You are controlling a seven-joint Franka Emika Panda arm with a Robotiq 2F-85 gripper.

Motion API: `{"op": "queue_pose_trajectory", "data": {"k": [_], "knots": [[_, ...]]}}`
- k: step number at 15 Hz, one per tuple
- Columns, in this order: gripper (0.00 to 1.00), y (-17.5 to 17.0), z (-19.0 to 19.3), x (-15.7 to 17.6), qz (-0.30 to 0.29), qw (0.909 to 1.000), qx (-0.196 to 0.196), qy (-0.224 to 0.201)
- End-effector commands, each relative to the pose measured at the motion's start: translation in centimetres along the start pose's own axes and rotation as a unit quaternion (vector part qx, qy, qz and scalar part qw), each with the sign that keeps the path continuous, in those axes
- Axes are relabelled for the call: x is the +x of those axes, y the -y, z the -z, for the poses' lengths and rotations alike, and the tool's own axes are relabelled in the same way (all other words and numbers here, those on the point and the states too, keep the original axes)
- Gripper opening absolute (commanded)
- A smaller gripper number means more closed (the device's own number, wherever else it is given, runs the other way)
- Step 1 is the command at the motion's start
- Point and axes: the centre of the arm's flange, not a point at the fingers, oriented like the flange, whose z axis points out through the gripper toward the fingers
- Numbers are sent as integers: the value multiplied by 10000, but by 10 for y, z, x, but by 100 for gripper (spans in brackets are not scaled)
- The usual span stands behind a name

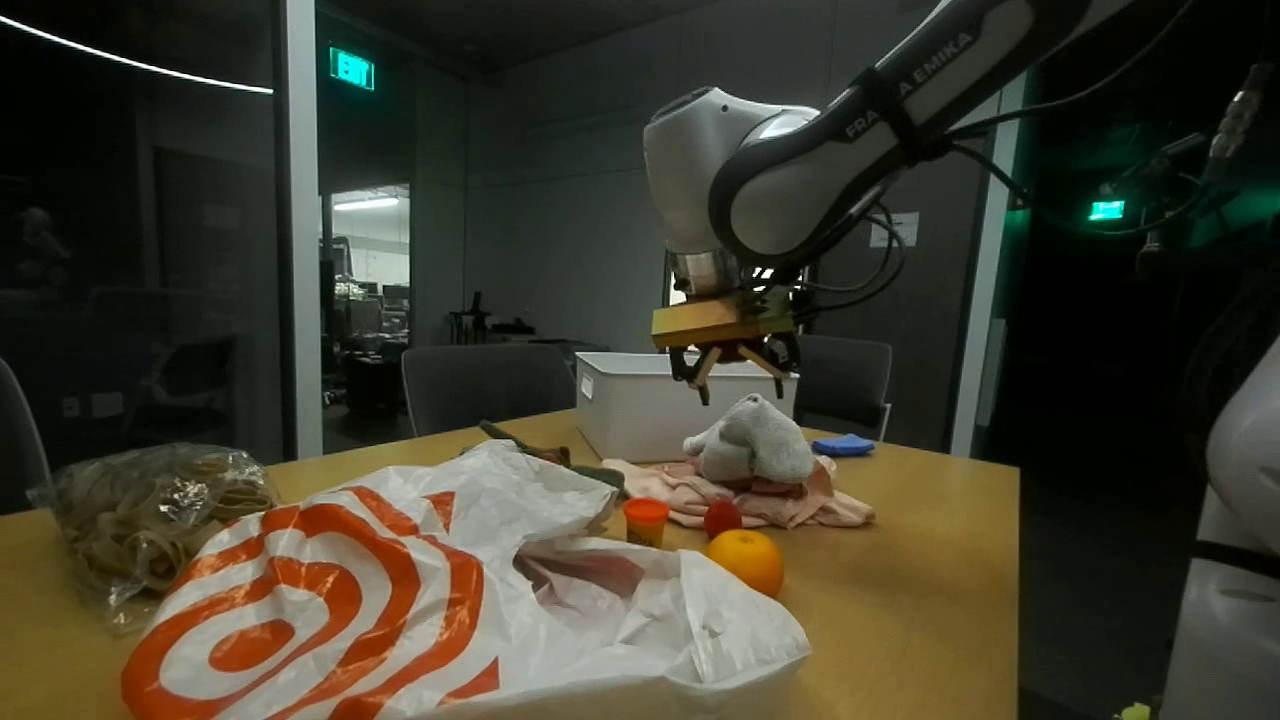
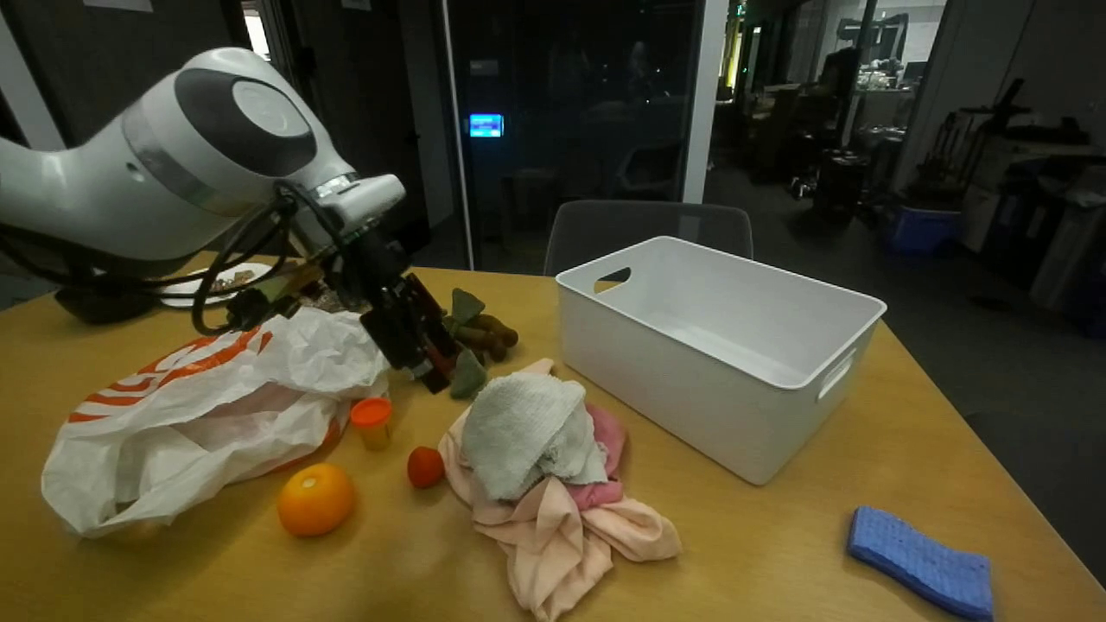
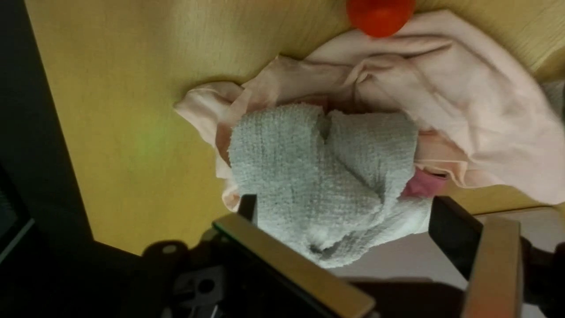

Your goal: Remove the orange plush toy, yellow container, strawberry plush toy from the plastic, put them on the table, lift the white towel, peach and pink shirt and put them in the plastic

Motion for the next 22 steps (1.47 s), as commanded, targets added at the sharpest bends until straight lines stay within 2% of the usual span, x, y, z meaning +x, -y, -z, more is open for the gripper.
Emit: {"op": "queue_pose_trajectory", "data": {"k": [1, 6, 11, 14, 15, 16, 22], "knots": [[100, 16, -27, 31, -315, 9989, -336, -3], [100, 26, -63, 34, -200, 9989, -427, -44], [100, 31, -85, 36, 55, 9984, -498, -281], [100, 31, -91, 38, 63, 9984, -544, -170], [75, 31, -91, 38, 41, 9985, -522, -142], [74, 31, -91, 38, 10, 9986, -502, -151], [27, 32, -87, 39, 2, 9991, -409, -121]]}}
